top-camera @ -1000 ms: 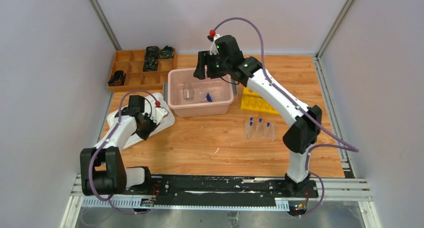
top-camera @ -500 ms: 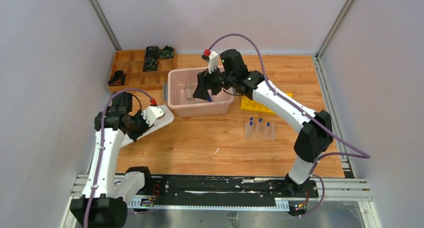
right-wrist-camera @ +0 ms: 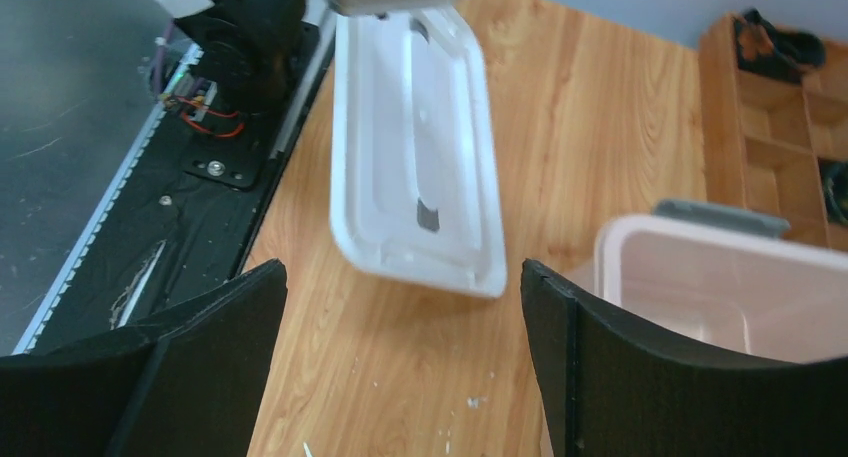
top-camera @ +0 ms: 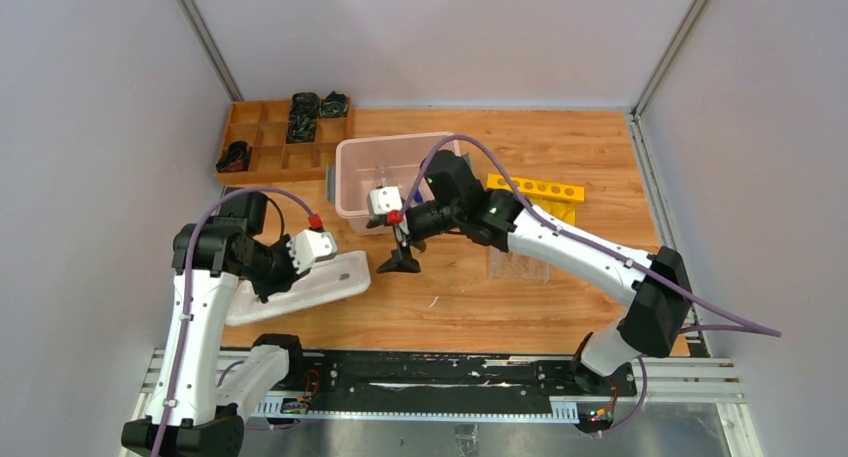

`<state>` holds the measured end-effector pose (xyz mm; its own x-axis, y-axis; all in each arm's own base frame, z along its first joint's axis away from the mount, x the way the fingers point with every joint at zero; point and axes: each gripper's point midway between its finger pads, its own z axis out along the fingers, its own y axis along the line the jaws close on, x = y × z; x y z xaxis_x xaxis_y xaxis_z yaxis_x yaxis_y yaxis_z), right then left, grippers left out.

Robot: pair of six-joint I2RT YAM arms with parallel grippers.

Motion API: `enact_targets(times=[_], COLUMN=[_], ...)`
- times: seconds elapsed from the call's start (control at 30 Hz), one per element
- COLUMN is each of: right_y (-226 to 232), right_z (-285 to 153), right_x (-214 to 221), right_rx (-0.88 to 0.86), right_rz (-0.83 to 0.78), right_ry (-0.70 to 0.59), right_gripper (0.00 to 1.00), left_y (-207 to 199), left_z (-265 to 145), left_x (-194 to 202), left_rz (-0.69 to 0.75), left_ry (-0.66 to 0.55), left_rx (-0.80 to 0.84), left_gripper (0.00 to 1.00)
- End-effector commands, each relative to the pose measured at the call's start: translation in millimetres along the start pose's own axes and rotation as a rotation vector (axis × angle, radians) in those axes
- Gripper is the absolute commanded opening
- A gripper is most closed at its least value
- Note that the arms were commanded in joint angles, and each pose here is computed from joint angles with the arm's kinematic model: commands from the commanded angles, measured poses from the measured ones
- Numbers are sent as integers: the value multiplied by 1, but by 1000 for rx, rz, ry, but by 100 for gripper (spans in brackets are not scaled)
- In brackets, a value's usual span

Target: Organize the chemistry lab equipment

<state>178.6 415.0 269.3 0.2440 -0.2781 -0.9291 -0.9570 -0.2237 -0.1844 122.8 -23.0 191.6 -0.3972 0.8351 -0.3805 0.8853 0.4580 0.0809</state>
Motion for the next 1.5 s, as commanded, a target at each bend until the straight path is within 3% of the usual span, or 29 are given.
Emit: enact_targets(times=[0.0,0.27,0.53,0.7,0.9,1.1,1.4,1.47], right_y=[32,72,99,106,106,115,114,115], right_z=[23,68,96,110,132,141,147,147], right_x=[-6,26,105,142,156,171,197,202], right_rx=[-125,-259,-175,-211,-190,-208,-201,-202], right_rz=[-169,-166,-193,-217,-228,-208,-178,-170], right_ry=[-35,46,203,315,345,370,440,452], right_gripper=[89,86,75,58,42,34,19,17], left_y=[-8,-7,0,16,36,49,66,69], left_z=[-6,-6,4,6,10,19,17,16], left_x=[-7,-11,-6,-17,-12,-3,-13,-19], left_rz=[22,37,56,37,-2,-26,-26,-9], left_ry=[-23,-30,-1,-30,-25,-20,-95,-144], left_rx=[36,48,57,9,-108,-175,-237,-252], left_gripper=[0,0,4,27,52,62,99,100])
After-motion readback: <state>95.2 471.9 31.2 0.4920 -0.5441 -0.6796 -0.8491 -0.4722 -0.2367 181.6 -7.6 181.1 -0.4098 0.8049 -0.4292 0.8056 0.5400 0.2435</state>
